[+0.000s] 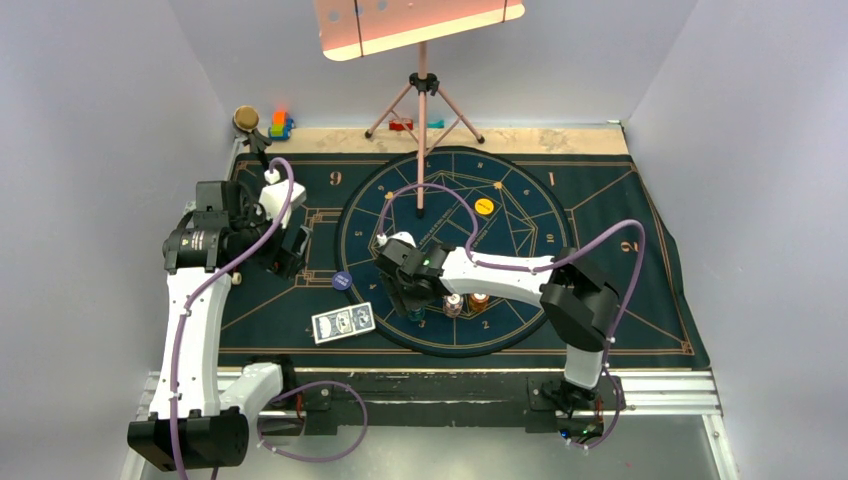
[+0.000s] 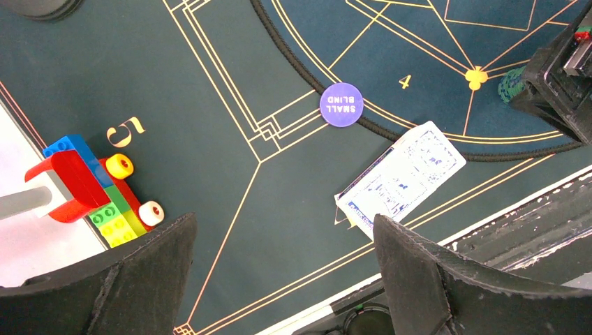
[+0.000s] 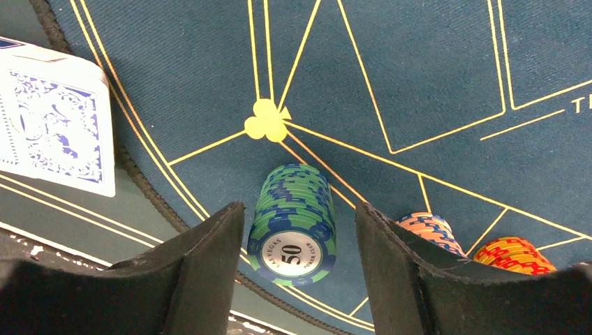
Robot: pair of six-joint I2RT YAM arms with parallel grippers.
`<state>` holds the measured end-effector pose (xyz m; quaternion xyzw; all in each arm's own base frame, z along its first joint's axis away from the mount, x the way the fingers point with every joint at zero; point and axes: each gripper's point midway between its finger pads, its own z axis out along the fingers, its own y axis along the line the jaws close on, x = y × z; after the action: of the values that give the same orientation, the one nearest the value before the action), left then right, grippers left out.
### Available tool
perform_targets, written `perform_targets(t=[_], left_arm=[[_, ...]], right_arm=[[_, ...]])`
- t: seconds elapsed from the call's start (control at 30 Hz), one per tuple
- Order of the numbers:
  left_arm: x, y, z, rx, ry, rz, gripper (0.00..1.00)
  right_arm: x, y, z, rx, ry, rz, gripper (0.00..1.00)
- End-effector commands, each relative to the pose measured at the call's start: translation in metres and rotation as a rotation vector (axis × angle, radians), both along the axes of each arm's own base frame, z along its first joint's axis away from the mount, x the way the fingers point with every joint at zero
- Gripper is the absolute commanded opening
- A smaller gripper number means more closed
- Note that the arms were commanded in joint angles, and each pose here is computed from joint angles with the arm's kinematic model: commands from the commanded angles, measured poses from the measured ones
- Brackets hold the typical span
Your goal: Distribute texas hold em gaming equipment
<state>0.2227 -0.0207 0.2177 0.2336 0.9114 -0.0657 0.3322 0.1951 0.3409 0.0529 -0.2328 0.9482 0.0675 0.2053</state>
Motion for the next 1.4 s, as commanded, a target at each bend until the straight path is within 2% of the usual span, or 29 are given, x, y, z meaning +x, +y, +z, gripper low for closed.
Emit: perform_targets(t=[0.0,0.4,0.57,0.77,0.9,1.03,1.17,1.37], left_arm=[[0.001,0.001,0.01,-0.003,-0.034,0.02,1.0],[0.001,0.006,0.01,0.022,-0.047,0.025,1.0],[0.002,0.006,0.009,0.025,-0.049,0.026,1.0],[0.002,0.008,0.008,0.033,-0.049,0.029,1.0],[0.003,0.007,0.008,0.029,-0.05,0.032,1.0],[0.004,0.006,0.009,0.019,-0.048,0.036,1.0],[0.004,0.007,0.009,0.02,-0.048,0.039,1.0],[0.003,0.008,0.008,0.03,-0.045,0.038,1.0]], right_arm=[[0.003,0.001,0.007,0.011,-0.024,-0.014,0.6],[0.0,0.002,0.018,0.031,-0.011,-0.023,0.25],[0.004,0.008,0.035,0.044,-0.022,-0.016,0.14],[0.022,0.023,0.07,0.065,-0.089,-0.009,0.1],[0.042,0.041,0.076,0.088,-0.104,-0.005,0.08],[0.073,0.067,0.068,0.108,-0.11,-0.006,0.07],[0.101,0.092,0.038,0.084,-0.102,-0.003,0.08],[0.122,0.117,0.008,0.087,-0.087,-0.002,0.08]])
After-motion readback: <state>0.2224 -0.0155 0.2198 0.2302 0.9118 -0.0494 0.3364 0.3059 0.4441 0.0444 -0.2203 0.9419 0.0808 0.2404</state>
